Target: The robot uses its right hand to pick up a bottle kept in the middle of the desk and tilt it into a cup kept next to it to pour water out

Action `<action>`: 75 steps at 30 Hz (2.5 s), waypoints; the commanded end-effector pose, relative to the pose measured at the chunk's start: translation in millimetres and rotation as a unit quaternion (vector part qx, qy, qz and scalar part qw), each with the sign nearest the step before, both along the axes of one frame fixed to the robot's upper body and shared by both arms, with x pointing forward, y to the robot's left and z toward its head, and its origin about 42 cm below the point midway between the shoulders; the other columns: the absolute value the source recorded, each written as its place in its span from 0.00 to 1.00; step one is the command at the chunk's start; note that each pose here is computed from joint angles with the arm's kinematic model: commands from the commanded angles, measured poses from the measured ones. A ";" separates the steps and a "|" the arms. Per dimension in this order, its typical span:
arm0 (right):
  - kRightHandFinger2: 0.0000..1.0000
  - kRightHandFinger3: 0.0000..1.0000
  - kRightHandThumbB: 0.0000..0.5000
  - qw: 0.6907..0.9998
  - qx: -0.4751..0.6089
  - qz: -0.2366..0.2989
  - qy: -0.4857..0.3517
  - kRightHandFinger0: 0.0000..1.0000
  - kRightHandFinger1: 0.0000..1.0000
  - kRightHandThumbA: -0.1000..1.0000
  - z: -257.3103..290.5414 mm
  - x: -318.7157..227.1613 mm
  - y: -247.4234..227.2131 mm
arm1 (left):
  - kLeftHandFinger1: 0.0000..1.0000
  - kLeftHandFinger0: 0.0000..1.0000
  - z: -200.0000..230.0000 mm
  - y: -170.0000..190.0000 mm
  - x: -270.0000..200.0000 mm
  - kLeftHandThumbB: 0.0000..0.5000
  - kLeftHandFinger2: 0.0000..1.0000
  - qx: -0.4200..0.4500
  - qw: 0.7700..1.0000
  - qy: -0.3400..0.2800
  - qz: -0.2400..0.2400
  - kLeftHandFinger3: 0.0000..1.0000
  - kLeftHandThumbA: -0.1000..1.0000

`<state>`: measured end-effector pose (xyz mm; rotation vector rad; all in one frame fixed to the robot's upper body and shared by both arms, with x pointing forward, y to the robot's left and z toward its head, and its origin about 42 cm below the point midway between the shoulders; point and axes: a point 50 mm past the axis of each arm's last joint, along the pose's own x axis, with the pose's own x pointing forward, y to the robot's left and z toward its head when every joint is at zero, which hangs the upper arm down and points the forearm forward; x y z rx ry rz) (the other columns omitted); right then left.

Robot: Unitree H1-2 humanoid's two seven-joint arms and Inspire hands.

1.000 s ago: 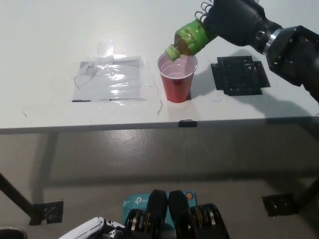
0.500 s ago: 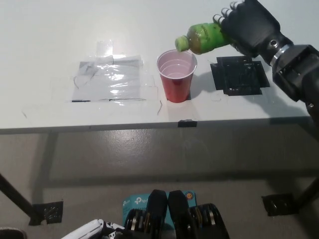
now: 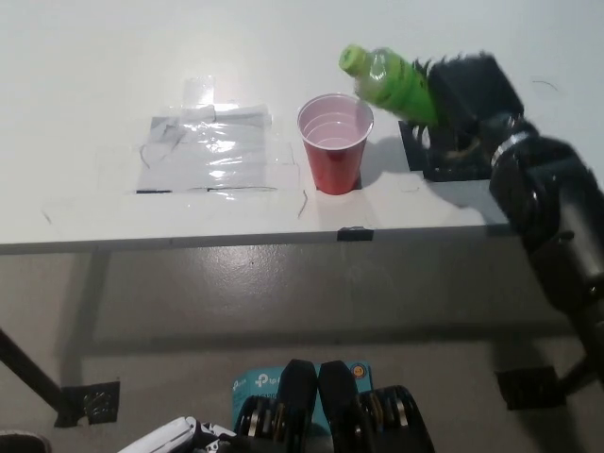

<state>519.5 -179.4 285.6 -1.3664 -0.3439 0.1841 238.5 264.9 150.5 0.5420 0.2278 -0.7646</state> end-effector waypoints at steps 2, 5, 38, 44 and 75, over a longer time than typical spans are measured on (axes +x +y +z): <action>0.00 0.40 0.00 0.935 0.350 0.057 0.029 0.00 0.00 0.00 46.8 6.7 -23.0 | 0.77 0.71 7.3 3.6 -2.1 0.93 0.81 0.006 1.000 -0.007 -0.014 1.00 1.00; 0.00 0.42 0.00 0.924 0.379 0.060 0.000 0.00 0.00 0.00 41.3 4.5 -22.3 | 0.77 0.71 8.1 4.5 -2.6 0.95 0.81 0.005 1.000 -0.010 -0.013 1.00 1.00; 0.95 1.00 0.31 0.913 0.367 0.018 -0.174 0.86 1.00 0.20 -26.4 -9.7 -18.7 | 0.73 0.66 1.9 0.9 -3.9 0.91 0.78 -0.003 1.000 -0.023 -0.015 1.00 1.00; 0.89 1.00 0.37 0.936 0.301 0.046 -0.174 0.82 0.99 0.16 -25.2 -9.0 -29.1 | 0.74 0.67 5.1 1.2 -1.9 0.94 0.79 0.000 1.000 -0.023 -0.016 1.00 1.00; 0.91 1.00 0.38 0.962 0.214 0.060 -0.161 0.87 0.98 0.40 -24.2 -38.0 -43.0 | 0.74 0.67 3.3 2.6 -6.1 0.94 0.79 0.001 1.000 -0.020 -0.012 1.00 1.00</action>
